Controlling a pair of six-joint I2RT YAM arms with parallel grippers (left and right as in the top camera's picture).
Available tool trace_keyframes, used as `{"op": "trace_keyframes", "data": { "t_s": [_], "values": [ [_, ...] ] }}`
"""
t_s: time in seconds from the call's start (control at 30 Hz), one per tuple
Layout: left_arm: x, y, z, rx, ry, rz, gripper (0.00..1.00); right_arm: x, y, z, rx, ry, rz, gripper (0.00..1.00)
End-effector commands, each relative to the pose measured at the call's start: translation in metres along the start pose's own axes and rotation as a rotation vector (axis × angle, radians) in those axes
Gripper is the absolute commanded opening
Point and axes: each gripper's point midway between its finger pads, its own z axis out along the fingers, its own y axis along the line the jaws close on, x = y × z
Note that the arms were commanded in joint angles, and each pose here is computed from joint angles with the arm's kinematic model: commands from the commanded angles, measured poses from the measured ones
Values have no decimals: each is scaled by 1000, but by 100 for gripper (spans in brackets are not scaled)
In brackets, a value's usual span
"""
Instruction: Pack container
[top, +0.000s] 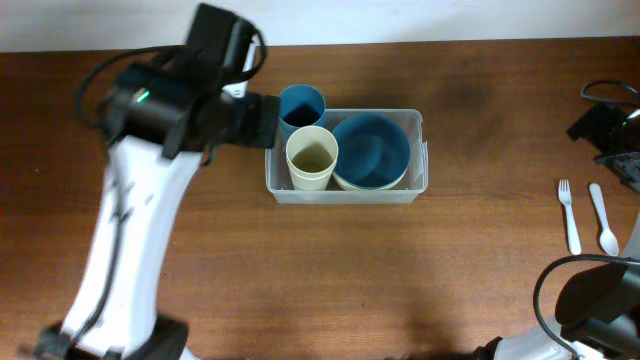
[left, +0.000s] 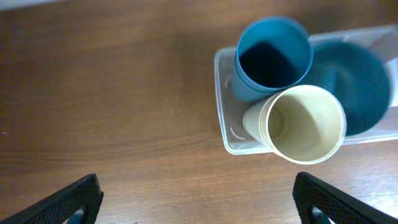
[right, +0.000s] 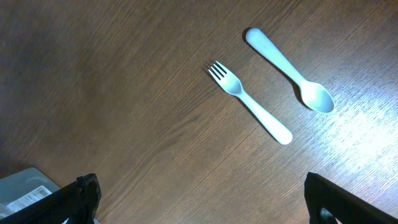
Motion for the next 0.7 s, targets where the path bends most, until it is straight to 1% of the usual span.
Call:
{"op": "trace_keyframes", "data": {
  "t_s": [0.0,0.2,0.33,0.5,0.67],
  "values": [
    [5,20,-51,-29,-116,-51,100,1,-1,2,5,6,10,99],
    [24,37,-77,-71,-132,-99,100,1,-1,2,5,6,10,99],
    [28,41,-76,-94,-115,-95,100,1,-1,2,5,6,10,99],
    [32,52,-77,-158,-104,-99,100,1,-1,2,5,6,10,99],
    [33,50,-77,-146,-104,-98,100,1,-1,2,5,6,10,99]
  ]
}}
